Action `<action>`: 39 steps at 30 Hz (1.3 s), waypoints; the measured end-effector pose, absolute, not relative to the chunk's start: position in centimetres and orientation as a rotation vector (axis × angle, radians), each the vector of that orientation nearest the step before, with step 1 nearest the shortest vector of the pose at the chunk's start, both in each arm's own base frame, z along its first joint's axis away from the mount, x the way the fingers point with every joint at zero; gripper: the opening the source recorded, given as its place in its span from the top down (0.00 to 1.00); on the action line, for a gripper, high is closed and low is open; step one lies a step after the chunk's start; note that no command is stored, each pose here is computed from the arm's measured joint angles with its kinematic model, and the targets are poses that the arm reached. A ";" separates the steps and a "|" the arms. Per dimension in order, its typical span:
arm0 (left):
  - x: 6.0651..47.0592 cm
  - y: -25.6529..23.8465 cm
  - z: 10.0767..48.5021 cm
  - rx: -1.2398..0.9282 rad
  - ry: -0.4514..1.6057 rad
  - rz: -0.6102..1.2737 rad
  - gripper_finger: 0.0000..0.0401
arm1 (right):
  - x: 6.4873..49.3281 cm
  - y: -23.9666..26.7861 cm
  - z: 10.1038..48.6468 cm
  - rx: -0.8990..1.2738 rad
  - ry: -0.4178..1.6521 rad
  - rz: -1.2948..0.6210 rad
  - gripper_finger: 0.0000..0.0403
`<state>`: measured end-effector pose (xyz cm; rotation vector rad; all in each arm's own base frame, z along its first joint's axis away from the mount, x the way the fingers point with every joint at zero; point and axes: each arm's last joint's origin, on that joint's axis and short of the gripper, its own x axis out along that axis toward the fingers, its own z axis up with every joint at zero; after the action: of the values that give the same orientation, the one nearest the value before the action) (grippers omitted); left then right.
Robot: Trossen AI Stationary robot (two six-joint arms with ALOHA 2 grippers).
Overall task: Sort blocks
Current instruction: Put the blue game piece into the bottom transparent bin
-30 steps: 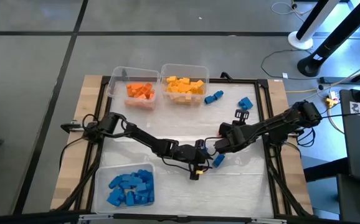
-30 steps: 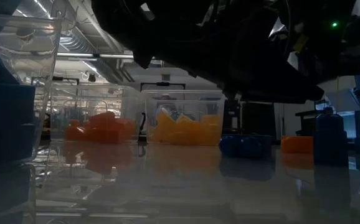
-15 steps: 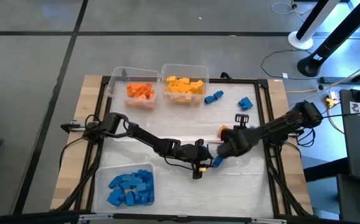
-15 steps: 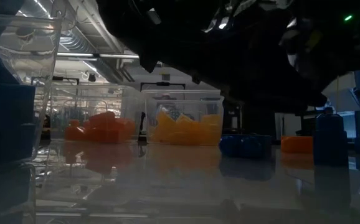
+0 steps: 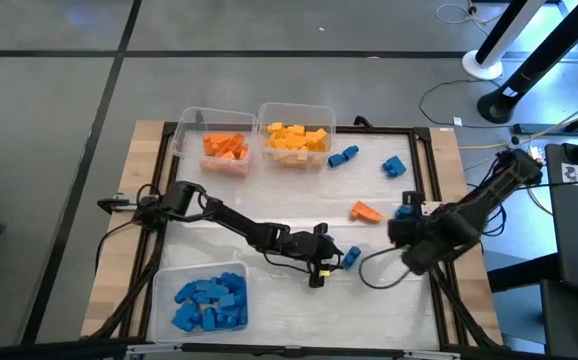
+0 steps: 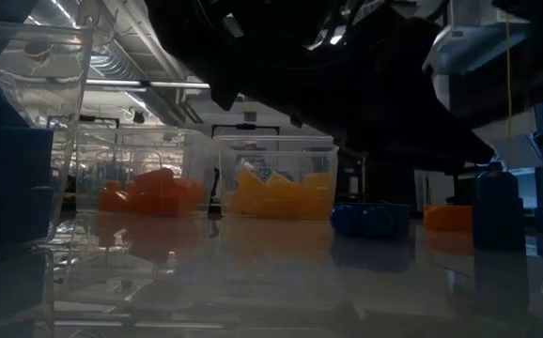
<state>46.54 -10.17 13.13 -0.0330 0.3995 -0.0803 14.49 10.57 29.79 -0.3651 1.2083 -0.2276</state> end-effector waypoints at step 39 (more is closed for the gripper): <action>46.4 -10.0 12.5 -0.060 0.450 -0.067 0.58 | 15.9 13.3 17.2 -0.224 1.018 -0.085 0.70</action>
<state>46.41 -10.04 12.47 -0.0603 0.4503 -0.0675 15.87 13.29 17.16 -0.2238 1.0176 -0.0854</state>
